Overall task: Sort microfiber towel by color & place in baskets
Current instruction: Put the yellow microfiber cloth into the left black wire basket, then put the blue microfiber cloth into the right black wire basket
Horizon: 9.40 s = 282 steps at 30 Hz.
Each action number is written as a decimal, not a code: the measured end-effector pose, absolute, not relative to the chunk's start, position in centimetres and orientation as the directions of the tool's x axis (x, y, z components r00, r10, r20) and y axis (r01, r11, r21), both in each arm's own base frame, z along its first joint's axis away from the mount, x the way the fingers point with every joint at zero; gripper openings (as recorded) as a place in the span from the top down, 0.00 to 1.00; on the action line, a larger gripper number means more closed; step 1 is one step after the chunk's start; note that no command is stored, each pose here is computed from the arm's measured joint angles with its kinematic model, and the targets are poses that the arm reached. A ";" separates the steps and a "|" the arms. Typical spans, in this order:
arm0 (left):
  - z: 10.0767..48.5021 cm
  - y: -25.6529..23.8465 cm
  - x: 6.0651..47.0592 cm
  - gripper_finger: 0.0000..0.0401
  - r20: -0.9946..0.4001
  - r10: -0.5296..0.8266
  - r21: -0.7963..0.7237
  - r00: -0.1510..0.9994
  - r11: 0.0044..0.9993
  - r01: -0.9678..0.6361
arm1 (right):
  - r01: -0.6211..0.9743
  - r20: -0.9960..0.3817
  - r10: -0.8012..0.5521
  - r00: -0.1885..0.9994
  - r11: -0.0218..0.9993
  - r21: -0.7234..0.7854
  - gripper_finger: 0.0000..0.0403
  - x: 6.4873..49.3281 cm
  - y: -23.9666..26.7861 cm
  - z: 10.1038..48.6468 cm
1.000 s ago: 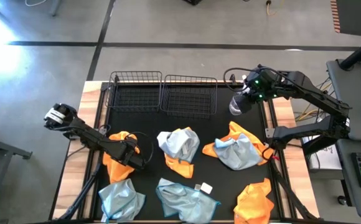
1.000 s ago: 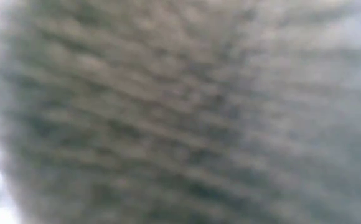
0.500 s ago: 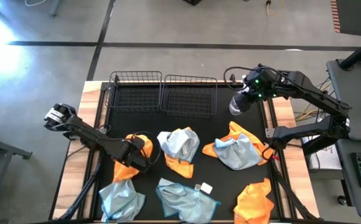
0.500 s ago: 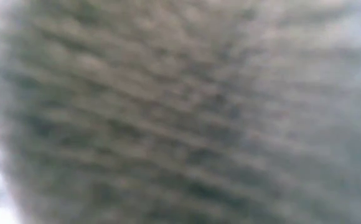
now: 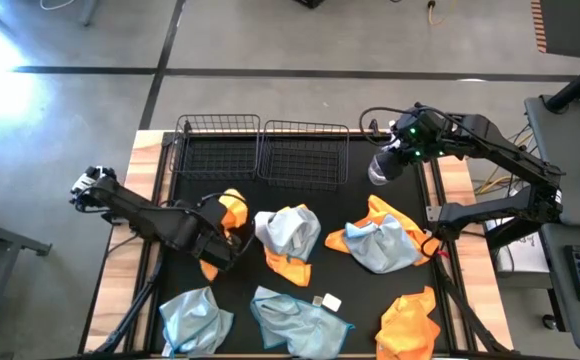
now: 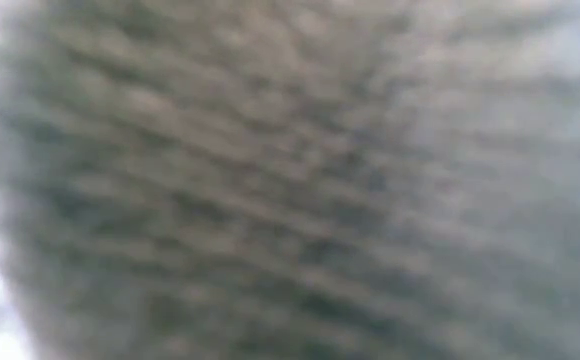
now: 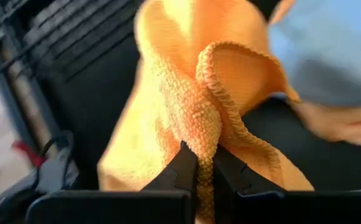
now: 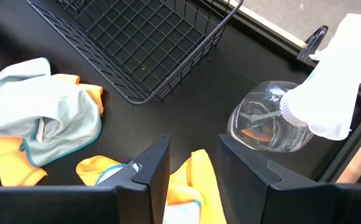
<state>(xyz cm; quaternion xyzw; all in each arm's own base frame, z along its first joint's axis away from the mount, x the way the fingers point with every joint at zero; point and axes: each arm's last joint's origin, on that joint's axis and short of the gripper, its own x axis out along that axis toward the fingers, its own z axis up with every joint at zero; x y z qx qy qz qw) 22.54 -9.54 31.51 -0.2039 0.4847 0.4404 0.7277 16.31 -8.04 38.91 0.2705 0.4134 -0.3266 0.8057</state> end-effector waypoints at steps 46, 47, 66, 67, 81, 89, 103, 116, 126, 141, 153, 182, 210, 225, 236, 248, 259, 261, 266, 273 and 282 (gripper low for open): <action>47.5 0.1 22.5 0.98 -0.256 0.932 0.319 0.258 0.333 -0.887 | 0.739 -0.867 -0.285 0.408 0.661 0.131 0.69 17.3 -8.5 35.7; 47.5 0.7 22.5 0.98 -0.256 0.938 0.323 0.235 0.312 -0.894 | 0.739 -0.867 -0.285 0.409 0.661 0.131 0.69 17.3 -8.5 35.7; 46.3 9.0 21.2 0.98 -0.278 0.952 0.415 -0.127 0.000 -0.910 | 0.727 -0.861 -0.290 0.418 0.675 0.126 0.69 17.4 -8.6 35.7; 46.2 9.4 21.0 0.98 -0.281 0.949 0.420 -0.146 -0.015 -0.907 | 0.727 -0.861 -0.290 0.418 0.675 0.126 0.69 17.4 -8.6 35.7; 45.8 13.2 19.3 0.98 -0.356 0.895 0.461 -0.268 -0.081 -0.884 | 0.703 -0.859 -0.291 0.421 0.703 0.106 0.69 17.4 -8.6 35.7; 46.2 14.7 19.4 0.98 -0.372 0.895 0.477 -0.246 -0.043 -0.878 | 0.699 -0.859 -0.291 0.421 0.708 0.103 0.69 17.4 -8.6 35.7; 45.8 15.9 19.8 0.98 -0.496 0.861 0.459 -0.110 0.153 -0.875 | 0.697 -0.860 -0.291 0.420 0.710 0.101 0.69 17.4 -8.6 35.7; 40.6 16.2 20.3 0.98 -0.613 0.762 0.552 -0.209 0.223 -0.803 | 0.691 -0.860 -0.291 0.420 0.716 0.096 0.69 17.4 -8.6 35.7; 37.2 16.2 20.6 0.98 -0.706 0.673 0.542 -0.222 0.311 -0.781 | 0.692 -0.860 -0.290 0.420 0.715 0.096 0.69 17.4 -8.6 35.7; 36.1 16.0 20.8 0.80 -0.829 0.544 0.423 -0.130 0.457 -0.783 | 0.684 -0.860 -0.291 0.420 0.724 0.089 0.69 17.4 -8.6 35.7; 36.1 16.1 20.8 0.67 -0.847 0.519 0.395 -0.114 0.471 -0.789 | 0.682 -0.860 -0.290 0.420 0.726 0.087 0.69 17.4 -8.6 35.7; 35.9 2.8 26.3 0.68 -0.939 0.259 0.086 0.224 0.811 -0.578 | 0.735 -0.858 -0.290 0.424 0.664 0.138 0.69 17.4 -8.6 35.7; 31.1 -7.0 33.5 0.68 -0.898 0.158 -0.018 0.411 0.919 -0.393 | 0.723 -0.863 -0.286 0.417 0.680 0.124 0.69 17.4 -8.5 35.7; 25.3 -7.5 37.1 0.68 -0.931 0.206 -0.004 0.303 0.821 -0.571 | 0.698 -0.867 -0.280 0.412 0.709 0.103 0.69 17.3 -8.5 35.6; 23.3 -7.6 38.9 0.68 -0.920 0.201 -0.047 0.336 0.796 -0.604 | 0.695 -0.881 -0.269 0.389 0.714 0.089 0.69 17.1 -8.4 35.5; 21.1 -6.4 39.6 0.68 -0.914 0.305 0.068 0.267 0.765 -0.641 | 0.701 -0.881 -0.269 0.390 0.707 0.094 0.69 17.1 -8.4 35.5; 18.6 -5.5 40.2 0.68 -0.927 0.324 0.131 0.189 0.751 -0.647 | 0.710 -0.881 -0.266 0.392 0.696 0.106 0.69 17.1 -8.4 35.5; 17.9 -5.6 40.4 0.68 -0.929 0.326 0.142 0.174 0.749 -0.647 | 0.710 -0.881 -0.266 0.392 0.696 0.106 0.69 17.1 -8.4 35.5; 16.6 -5.6 40.7 0.68 -0.934 0.326 0.155 0.145 0.736 -0.659 | 0.711 -0.881 -0.266 0.392 0.696 0.106 0.69 17.1 -8.4 35.5; 15.6 -5.7 40.9 0.68 -0.938 0.322 0.161 0.127 0.730 -0.664 | 0.711 -0.881 -0.266 0.392 0.696 0.106 0.69 17.1 -8.4 35.5; 15.5 -5.7 40.9 0.74 -0.942 0.311 0.148 0.124 0.720 -0.678 | 0.711 -0.881 -0.266 0.392 0.696 0.106 0.69 17.1 -8.4 35.5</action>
